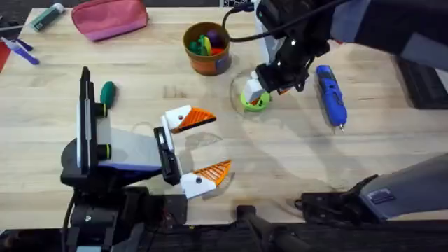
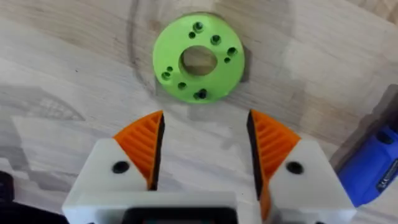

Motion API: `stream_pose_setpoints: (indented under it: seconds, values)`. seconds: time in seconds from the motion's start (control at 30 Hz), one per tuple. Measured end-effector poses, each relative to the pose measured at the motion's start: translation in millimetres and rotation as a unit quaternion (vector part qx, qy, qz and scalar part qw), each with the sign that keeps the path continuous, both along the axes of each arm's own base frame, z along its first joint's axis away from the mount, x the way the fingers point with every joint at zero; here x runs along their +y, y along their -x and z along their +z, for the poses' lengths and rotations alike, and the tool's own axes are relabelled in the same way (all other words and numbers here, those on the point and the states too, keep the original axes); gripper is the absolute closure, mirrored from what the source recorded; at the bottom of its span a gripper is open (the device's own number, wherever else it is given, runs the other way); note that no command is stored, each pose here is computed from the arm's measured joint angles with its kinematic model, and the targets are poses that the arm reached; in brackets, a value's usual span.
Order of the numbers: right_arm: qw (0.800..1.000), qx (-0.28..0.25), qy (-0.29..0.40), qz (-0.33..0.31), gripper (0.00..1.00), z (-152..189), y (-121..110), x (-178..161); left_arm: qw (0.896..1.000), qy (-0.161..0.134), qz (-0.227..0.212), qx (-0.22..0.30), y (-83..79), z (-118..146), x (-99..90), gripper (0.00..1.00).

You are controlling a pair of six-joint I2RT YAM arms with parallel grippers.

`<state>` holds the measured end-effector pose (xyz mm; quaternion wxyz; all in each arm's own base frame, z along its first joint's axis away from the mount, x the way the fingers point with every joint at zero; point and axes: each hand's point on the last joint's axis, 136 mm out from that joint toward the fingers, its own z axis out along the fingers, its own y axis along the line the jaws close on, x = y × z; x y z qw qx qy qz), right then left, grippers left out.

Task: Pick up the gripper from the table and insert it into the empty holder that is missing its gripper. Then pick up a screw, insert it into the mounting hole, and use the screwdriver to tighten it. Finally, clean up the table by picking up the vegetable and placing it into the bucket.

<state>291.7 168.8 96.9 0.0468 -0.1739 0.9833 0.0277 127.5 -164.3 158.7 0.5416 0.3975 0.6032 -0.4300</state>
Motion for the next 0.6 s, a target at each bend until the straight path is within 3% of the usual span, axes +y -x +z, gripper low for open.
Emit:
stream_pose_setpoints:
  seconds: [0.17,0.6]
  values:
    - [1.000,-0.006,0.005,-0.003,0.360,-3,-2,-2,1.000,0.000,0.000,0.000,0.0,0,0.0,0.014]
    - [0.999,0.010,0.036,0.013,0.402,-30,-1,6,1.000,0.000,0.000,0.000,0.0,0,0.0,0.016]
